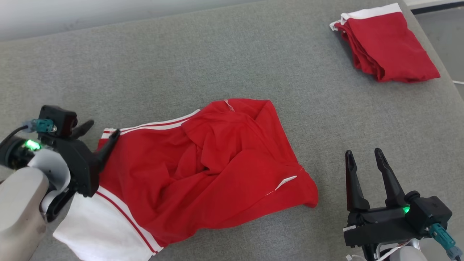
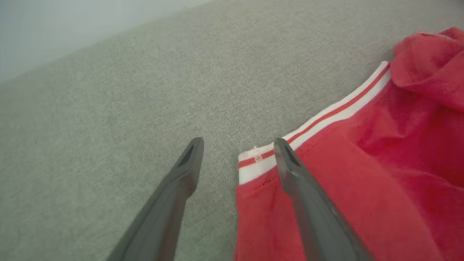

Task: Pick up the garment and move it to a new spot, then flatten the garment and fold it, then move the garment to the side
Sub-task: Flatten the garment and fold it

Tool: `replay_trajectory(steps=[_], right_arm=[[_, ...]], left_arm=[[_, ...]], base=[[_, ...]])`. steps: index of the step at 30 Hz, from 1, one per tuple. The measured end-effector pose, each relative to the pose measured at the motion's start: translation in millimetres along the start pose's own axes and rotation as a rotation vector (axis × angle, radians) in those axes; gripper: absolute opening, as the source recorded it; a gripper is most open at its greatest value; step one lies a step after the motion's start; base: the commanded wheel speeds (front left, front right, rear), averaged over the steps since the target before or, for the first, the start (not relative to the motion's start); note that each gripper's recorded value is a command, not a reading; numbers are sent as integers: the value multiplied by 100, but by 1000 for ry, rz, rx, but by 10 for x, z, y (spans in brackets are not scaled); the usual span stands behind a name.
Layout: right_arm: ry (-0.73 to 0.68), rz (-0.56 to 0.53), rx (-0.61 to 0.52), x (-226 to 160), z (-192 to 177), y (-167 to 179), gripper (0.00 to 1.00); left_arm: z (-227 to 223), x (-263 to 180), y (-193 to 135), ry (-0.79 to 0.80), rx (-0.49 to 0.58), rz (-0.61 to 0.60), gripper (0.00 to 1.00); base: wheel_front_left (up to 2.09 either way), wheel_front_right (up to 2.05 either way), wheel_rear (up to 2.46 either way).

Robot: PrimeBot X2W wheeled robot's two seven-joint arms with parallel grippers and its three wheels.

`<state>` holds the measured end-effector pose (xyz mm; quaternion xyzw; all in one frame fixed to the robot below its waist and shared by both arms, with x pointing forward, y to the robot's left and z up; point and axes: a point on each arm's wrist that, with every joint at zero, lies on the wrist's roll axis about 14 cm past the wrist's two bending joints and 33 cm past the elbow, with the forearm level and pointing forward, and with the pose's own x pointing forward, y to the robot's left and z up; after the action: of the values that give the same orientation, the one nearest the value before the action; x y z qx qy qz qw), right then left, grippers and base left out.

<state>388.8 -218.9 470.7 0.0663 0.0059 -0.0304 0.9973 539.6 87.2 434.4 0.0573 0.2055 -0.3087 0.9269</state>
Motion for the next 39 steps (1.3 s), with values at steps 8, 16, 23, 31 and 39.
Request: replay_trajectory(steps=[8,16,23,31,39], right_arm=[[2,-8,-7,20,-6,-29,100],[-9,6,-8,18,32,-5,100],[-16,38,-4,57,43,85,100],[-29,84,-4,116,74,242,100],[-62,125,-7,81,195,355,100]], left_arm=[[-338,46,-46,137,-96,-12,94],[-223,-34,-68,94,-91,-13,0],[83,-351,509,-81,-73,181,0],[-108,-739,853,-96,-37,359,5],[552,-1043,829,-352,-46,427,100]], base=[[0,0,0],[0,0,0],[0,0,0],[0,0,0],[0,0,0]])
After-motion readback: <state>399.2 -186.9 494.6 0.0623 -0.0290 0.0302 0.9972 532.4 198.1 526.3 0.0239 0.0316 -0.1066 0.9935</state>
